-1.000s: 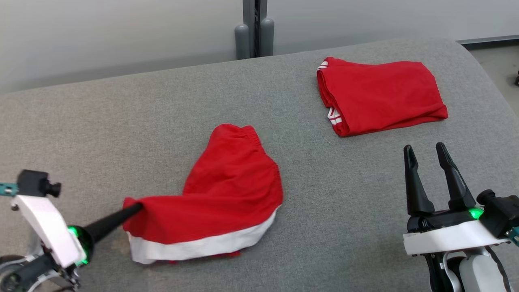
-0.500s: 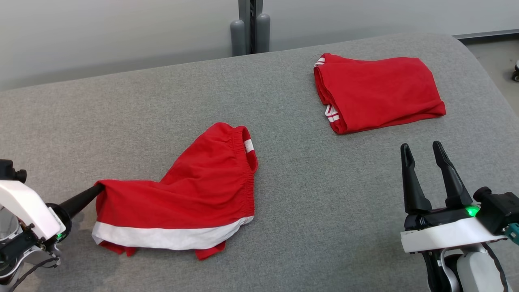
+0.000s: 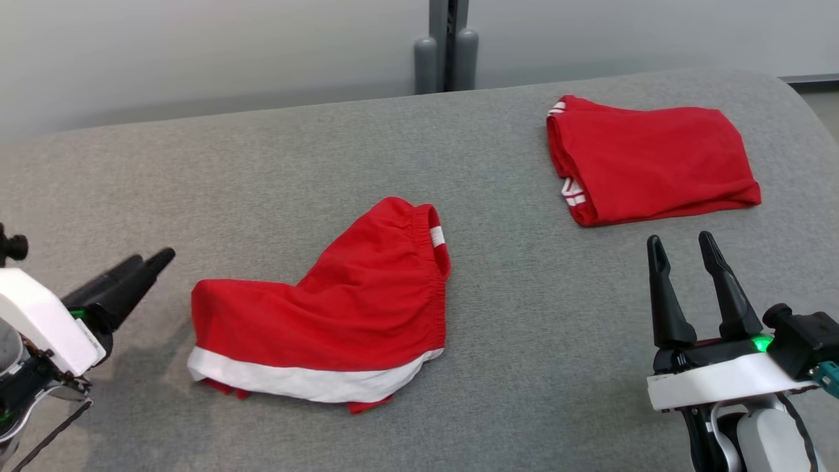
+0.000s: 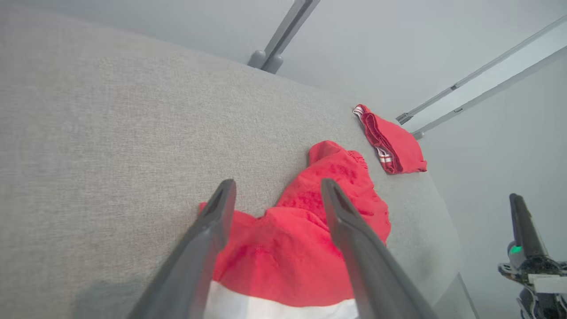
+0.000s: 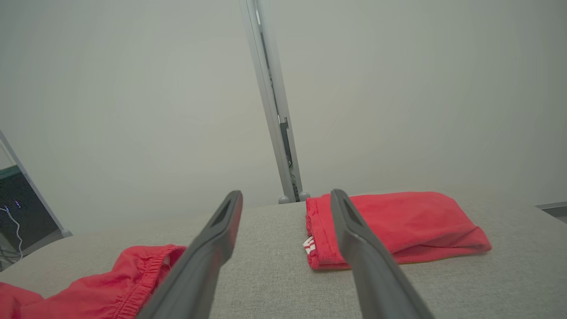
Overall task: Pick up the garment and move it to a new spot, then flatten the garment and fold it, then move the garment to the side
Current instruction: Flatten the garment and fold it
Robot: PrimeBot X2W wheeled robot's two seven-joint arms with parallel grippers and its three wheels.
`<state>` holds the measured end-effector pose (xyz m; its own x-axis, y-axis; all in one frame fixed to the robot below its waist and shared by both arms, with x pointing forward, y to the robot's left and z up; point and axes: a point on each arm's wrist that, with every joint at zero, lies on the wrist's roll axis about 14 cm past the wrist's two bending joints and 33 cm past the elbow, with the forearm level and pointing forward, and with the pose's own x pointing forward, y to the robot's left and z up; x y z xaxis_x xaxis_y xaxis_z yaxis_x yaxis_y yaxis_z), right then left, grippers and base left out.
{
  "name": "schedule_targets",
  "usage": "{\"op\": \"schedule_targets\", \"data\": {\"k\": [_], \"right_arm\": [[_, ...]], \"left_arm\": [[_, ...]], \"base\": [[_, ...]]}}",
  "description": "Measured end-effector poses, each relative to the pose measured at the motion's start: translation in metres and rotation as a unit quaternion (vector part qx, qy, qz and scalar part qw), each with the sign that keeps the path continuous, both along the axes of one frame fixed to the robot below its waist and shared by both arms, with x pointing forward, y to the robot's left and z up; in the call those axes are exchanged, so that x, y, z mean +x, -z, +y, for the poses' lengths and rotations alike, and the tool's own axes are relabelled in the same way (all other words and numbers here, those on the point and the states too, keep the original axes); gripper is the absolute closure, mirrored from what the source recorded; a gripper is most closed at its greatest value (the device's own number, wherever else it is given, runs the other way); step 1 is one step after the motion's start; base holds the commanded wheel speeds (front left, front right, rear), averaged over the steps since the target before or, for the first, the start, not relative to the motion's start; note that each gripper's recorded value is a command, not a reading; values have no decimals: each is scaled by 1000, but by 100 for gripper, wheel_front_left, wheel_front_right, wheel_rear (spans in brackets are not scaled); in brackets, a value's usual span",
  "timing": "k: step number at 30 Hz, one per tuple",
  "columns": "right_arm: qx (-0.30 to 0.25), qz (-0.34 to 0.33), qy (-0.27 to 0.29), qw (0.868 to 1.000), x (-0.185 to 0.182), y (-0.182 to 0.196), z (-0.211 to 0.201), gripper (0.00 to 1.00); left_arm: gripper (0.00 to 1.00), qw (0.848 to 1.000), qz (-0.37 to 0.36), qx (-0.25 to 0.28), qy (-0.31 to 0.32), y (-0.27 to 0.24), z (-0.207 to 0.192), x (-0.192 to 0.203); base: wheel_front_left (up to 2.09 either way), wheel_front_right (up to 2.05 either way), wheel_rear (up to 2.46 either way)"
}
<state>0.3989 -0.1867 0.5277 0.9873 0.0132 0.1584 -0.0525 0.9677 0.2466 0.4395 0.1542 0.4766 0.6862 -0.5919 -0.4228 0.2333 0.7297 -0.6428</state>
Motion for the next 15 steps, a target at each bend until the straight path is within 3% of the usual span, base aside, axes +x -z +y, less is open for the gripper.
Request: {"op": "schedule_targets", "data": {"k": [6, 8, 9, 13, 15], "right_arm": [[1, 1, -19, 1000, 5, 1, 13, 0], [1, 1, -25, 1000, 6, 1, 17, 0], [0, 0, -32, 999, 7, 1, 22, 0], [-1, 1, -45, 999, 10, 2, 31, 0], [0, 0, -51, 999, 11, 2, 36, 0]], "left_arm": [[0, 991, -114, 56, -39, -22, 25, 3], [0, 982, -167, 72, -57, -34, 32, 4], [0, 967, -223, 81, -87, -51, 41, 9], [0, 953, -255, 129, -103, -40, 44, -7], [0, 948, -268, 124, -122, -41, 43, -12]], "base": [[0, 0, 0], [0, 0, 0], [0, 0, 0], [0, 0, 0], [0, 0, 0]]}}
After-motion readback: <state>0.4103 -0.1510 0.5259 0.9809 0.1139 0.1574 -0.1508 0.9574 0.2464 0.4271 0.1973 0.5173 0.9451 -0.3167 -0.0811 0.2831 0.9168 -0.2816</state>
